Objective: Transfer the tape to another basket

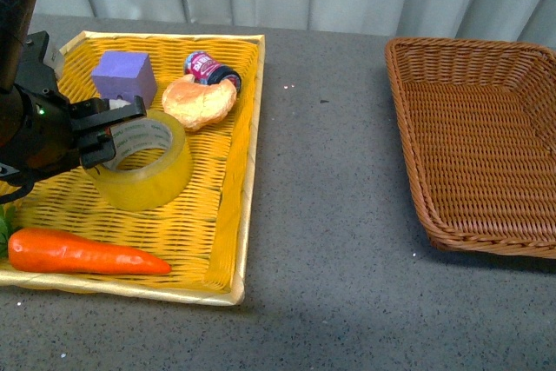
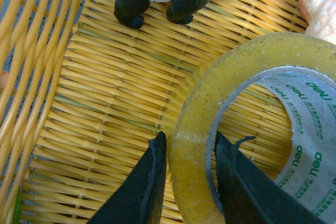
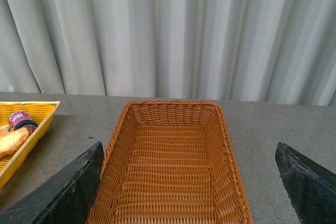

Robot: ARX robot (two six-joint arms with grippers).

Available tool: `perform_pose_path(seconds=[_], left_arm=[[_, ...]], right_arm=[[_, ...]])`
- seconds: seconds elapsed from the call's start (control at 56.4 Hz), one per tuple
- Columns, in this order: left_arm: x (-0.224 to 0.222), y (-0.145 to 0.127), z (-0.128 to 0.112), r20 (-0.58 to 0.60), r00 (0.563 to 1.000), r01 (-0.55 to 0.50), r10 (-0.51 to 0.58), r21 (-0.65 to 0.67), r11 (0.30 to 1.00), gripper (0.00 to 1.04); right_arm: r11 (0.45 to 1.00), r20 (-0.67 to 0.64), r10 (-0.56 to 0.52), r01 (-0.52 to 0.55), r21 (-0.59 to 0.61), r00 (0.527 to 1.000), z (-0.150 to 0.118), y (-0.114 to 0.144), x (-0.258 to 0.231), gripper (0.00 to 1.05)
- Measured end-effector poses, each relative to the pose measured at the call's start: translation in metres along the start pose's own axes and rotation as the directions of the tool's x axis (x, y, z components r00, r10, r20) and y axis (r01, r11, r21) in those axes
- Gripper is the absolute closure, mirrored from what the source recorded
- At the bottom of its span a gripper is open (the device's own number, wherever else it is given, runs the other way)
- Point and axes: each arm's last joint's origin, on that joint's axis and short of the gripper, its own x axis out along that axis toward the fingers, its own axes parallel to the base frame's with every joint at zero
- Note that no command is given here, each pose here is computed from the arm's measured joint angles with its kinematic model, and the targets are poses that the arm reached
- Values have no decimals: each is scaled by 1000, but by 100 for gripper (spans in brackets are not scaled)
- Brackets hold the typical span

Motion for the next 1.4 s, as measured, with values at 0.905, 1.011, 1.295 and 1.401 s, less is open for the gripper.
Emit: perform_pose_path(seconds=[0.905,1.011,1.295,1.401], left_arm=[[-93,-171,7,65,902,394,-427,278,876,88],[-96,-184,0,52,893,411,-447,310,857,88],[-101,-192,4,83,884,417,-460,304,857,88],[-101,-190,7,98,881,419,-463,292,860,88]], right_arm=[[1000,0,0,0,0,1000,0,0,0,9],[1000,0,0,0,0,1000,0,0,0,9],[1000,0,0,0,0,1000,0,0,0,9],[1000,0,0,0,0,1000,0,0,0,9]])
